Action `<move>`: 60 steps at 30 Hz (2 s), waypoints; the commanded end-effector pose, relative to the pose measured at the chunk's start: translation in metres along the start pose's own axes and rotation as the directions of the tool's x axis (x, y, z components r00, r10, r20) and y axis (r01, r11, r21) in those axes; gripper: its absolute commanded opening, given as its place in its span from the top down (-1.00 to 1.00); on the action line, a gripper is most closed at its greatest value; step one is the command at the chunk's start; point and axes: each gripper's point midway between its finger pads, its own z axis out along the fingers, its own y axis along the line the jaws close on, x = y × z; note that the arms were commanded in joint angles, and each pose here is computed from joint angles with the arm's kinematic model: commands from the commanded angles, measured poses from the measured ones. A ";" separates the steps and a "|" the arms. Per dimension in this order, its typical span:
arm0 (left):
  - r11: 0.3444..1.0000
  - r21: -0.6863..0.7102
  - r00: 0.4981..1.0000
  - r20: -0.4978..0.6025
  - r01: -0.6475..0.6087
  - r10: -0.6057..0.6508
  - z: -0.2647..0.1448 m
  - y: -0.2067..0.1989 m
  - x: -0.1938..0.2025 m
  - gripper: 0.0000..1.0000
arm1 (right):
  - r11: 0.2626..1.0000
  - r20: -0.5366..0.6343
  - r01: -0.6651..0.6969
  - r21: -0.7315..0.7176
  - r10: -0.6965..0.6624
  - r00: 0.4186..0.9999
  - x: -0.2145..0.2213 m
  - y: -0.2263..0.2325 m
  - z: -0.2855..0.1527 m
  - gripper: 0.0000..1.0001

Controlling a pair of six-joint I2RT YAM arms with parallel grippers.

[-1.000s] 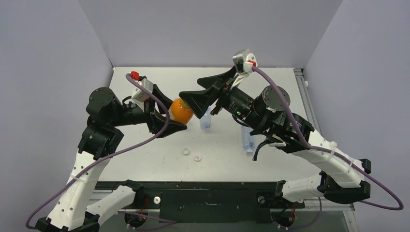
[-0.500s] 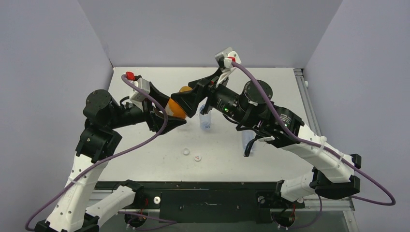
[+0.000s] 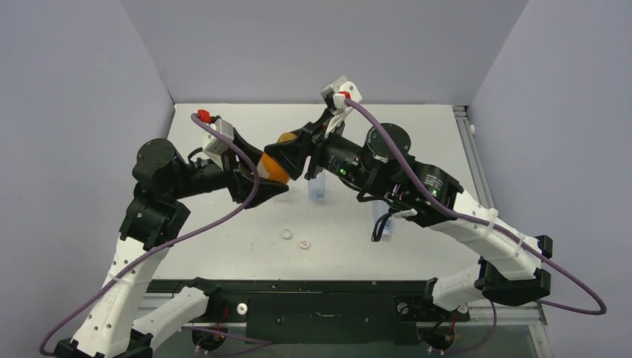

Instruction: Unscrew the bottle caps

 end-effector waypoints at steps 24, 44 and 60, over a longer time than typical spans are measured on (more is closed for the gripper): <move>0.983 0.170 0.997 0.018 0.073 -0.077 0.001 -0.034 -0.021 0.97 | 0.912 0.028 0.113 -0.395 -0.110 0.993 -0.020 0.043 -0.045 1.00; 0.979 -0.180 0.992 0.060 -0.096 0.108 -0.007 0.024 -0.021 0.97 | 0.992 0.058 0.054 0.118 -0.061 0.996 -0.039 -0.011 -0.021 -0.48; 0.977 -0.171 0.988 0.066 -0.126 0.139 -0.012 0.015 -0.022 0.97 | 0.998 0.027 0.022 0.064 -0.024 0.999 -0.032 -0.004 0.004 0.27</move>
